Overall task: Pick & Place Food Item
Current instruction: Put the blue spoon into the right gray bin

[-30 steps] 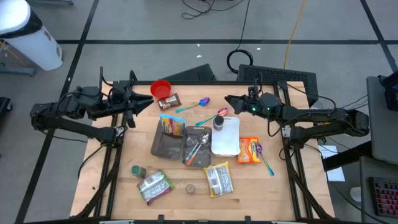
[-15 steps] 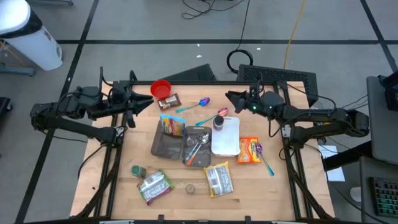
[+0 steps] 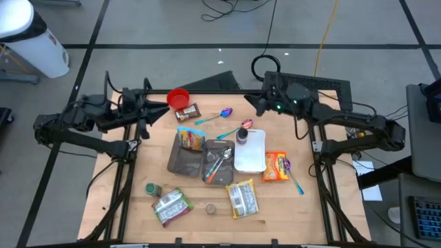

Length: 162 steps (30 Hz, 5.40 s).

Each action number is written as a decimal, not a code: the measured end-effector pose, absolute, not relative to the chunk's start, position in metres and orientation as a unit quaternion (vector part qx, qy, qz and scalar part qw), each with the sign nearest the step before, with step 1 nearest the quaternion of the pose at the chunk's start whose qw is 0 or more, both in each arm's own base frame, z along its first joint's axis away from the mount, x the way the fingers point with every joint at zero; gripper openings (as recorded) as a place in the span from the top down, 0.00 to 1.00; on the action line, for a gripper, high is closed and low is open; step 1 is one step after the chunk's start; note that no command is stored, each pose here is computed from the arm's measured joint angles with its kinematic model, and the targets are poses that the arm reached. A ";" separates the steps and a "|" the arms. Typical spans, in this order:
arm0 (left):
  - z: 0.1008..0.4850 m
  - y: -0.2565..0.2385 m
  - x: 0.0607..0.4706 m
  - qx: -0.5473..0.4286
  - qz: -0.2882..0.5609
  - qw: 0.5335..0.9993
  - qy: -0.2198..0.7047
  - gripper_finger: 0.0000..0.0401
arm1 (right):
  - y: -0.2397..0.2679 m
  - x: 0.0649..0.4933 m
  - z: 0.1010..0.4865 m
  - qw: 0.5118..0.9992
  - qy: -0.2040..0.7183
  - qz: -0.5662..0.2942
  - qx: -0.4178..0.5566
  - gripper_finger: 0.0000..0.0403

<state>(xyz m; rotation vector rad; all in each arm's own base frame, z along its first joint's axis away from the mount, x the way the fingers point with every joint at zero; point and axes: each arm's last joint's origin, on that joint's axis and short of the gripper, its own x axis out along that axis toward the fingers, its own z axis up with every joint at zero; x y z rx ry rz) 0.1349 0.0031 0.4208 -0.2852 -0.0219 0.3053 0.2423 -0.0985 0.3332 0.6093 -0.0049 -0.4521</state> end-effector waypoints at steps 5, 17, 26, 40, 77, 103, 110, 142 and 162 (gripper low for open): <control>0.424 0.003 0.135 -0.146 0.150 0.977 -0.027 0.78 | -0.116 0.262 0.342 0.920 0.056 -0.215 0.322 0.59; 0.423 0.003 0.150 -0.137 0.157 0.978 -0.030 0.78 | -0.182 0.307 0.275 0.855 0.192 -0.183 0.445 0.59; 0.399 0.019 0.175 -0.201 0.194 0.959 0.055 0.78 | -0.209 0.320 0.215 0.817 0.250 -0.200 0.479 0.59; 0.381 0.062 0.201 -0.264 0.197 0.939 0.097 0.60 | -0.231 0.311 0.199 0.823 0.262 -0.213 0.458 0.59; 0.385 0.088 0.205 -0.253 0.203 0.944 0.056 0.35 | -0.239 0.330 0.145 0.793 0.265 -0.243 0.492 0.75; 0.384 0.087 0.205 -0.256 0.198 0.944 0.058 0.36 | -0.235 0.341 0.125 0.792 0.263 -0.243 0.495 0.97; 0.380 0.087 0.204 -0.258 0.202 0.941 0.080 0.36 | -0.235 0.342 0.126 0.794 0.263 -0.239 0.493 0.99; 0.358 0.100 0.228 -0.220 0.087 0.950 0.204 0.36 | -0.151 0.269 0.331 0.910 0.175 -0.146 0.345 1.00; 0.356 0.099 0.310 -0.248 -0.096 0.919 0.291 0.36 | -0.070 0.282 0.350 0.919 0.178 -0.085 0.342 1.00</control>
